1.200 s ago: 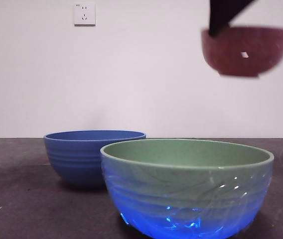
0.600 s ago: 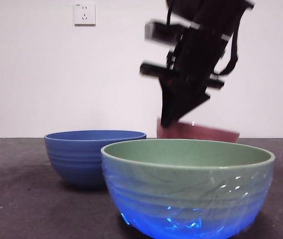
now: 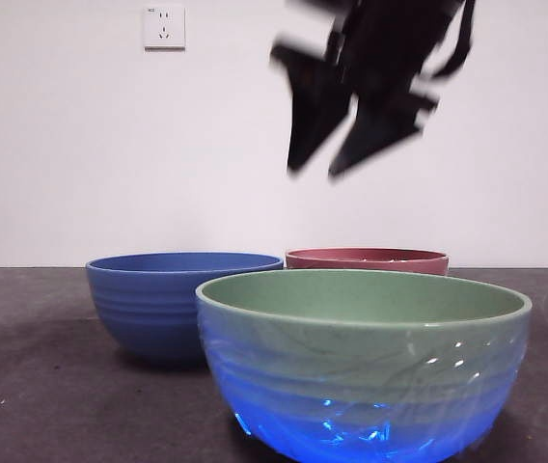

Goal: Pick up the green bowl on the top,put the green bowl on the left,pick up the red bowl in the middle,put the red bowl on the right

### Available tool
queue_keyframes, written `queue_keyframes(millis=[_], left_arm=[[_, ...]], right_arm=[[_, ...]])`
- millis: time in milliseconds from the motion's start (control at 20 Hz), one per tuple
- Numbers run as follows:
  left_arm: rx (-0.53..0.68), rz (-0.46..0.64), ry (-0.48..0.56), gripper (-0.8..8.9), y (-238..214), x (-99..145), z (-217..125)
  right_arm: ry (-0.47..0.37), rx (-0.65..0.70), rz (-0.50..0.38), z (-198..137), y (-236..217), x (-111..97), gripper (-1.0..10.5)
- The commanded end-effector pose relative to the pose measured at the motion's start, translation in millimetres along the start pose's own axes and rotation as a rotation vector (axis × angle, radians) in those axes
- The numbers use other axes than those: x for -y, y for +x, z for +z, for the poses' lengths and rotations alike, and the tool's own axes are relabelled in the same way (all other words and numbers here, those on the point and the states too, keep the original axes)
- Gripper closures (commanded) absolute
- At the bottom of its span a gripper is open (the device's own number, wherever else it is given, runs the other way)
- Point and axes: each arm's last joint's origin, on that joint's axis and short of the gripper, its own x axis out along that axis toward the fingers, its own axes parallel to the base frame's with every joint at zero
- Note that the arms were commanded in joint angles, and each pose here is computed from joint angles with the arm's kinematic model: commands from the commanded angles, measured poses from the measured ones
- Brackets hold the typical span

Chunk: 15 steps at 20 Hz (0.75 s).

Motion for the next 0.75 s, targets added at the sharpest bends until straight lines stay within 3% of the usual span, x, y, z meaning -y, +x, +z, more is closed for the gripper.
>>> queue_keyframes(millis=[50, 150, 250, 450, 650, 750], left_arm=[[0.031, -0.061, 0.05, 6.59, 4.3, 2.8, 4.3], [0.076, -0.091, 0.08, 8.25, 6.4, 4.5, 8.4], [0.119, -0.09, 0.087, 8.23, 11.0, 5.8, 9.2], [0.194, -0.09, 0.069, 8.23, 24.4, 8.0, -14.8], [0.29, -0.094, 0.014, 8.23, 37.4, 8.8, -58.5], [0.334, -0.094, 0.003, 8.23, 41.1, 8.5, -79.5]], right_arm=[[0.001, 0.127, -0.008, 7.9, -44.9, -0.8, 7.0], [-0.003, 0.219, -0.024, 8.6, -84.6, 1.0, 8.1], [0.011, 0.278, -0.051, 3.8, -115.7, 5.6, 9.7], [0.053, 0.404, -0.204, -25.7, -157.8, 9.9, 9.6], [0.131, 0.504, -0.334, -78.4, -158.9, 9.3, 9.6], [0.148, 0.568, -0.343, -103.0, -154.4, 7.7, 9.6]])
